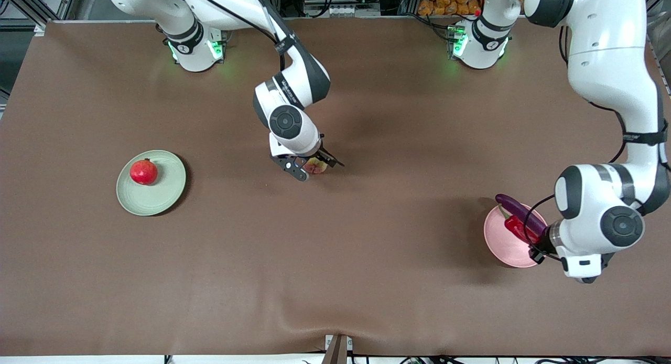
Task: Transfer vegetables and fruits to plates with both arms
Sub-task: 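Carry the chili to the pink plate while the right gripper grasps the peach, then place the peach on the green plate while the left gripper releases the chili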
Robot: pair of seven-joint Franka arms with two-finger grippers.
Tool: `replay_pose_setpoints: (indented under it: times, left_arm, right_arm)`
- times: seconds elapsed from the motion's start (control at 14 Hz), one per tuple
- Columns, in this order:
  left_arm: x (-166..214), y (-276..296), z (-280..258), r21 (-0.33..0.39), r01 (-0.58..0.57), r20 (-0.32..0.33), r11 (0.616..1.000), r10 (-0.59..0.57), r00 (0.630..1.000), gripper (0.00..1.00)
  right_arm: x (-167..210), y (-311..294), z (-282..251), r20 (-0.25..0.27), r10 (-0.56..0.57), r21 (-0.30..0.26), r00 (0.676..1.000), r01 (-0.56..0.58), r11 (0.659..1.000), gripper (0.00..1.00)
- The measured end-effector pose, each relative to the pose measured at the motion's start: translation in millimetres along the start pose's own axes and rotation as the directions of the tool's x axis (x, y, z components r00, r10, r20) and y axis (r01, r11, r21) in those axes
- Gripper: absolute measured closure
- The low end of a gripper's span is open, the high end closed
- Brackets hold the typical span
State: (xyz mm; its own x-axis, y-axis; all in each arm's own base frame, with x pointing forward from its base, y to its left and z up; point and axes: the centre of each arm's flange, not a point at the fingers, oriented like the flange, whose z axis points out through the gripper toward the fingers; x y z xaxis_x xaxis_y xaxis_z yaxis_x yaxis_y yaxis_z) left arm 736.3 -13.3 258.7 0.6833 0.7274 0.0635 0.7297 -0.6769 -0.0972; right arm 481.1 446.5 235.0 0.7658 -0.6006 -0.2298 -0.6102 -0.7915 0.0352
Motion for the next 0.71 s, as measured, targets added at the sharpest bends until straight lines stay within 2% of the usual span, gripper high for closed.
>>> replay_pose_setpoints:
  times: [0.36,0.43,0.5,0.64,0.71]
  left_arm:
    - [-7,11,31,-0.014,-0.012,-0.010,1.000,0.011,1.000,0.73]
    - [-6,10,31,-0.014,-0.010,-0.010,1.000,0.010,1.000,0.68]
    - [-4,9,31,-0.013,-0.008,-0.011,1.000,0.008,1.000,0.57]
    - [-1,7,31,-0.013,-0.004,-0.013,1.000,0.003,1.000,0.37]
    - [-1,6,31,-0.013,-0.002,-0.013,1.000,0.002,1.000,0.26]
  right_arm:
    - [5,-1,22,-0.025,-0.002,-0.005,1.000,0.002,1.000,0.00]
    - [5,-2,23,-0.029,-0.005,-0.004,1.000,0.005,1.000,0.07]
    - [5,-2,24,-0.036,-0.013,-0.007,0.999,0.012,1.000,0.07]
    - [4,-2,22,-0.052,-0.030,-0.015,0.998,0.029,0.999,0.19]
    - [5,-2,22,-0.053,-0.032,-0.020,0.998,0.031,0.999,0.19]
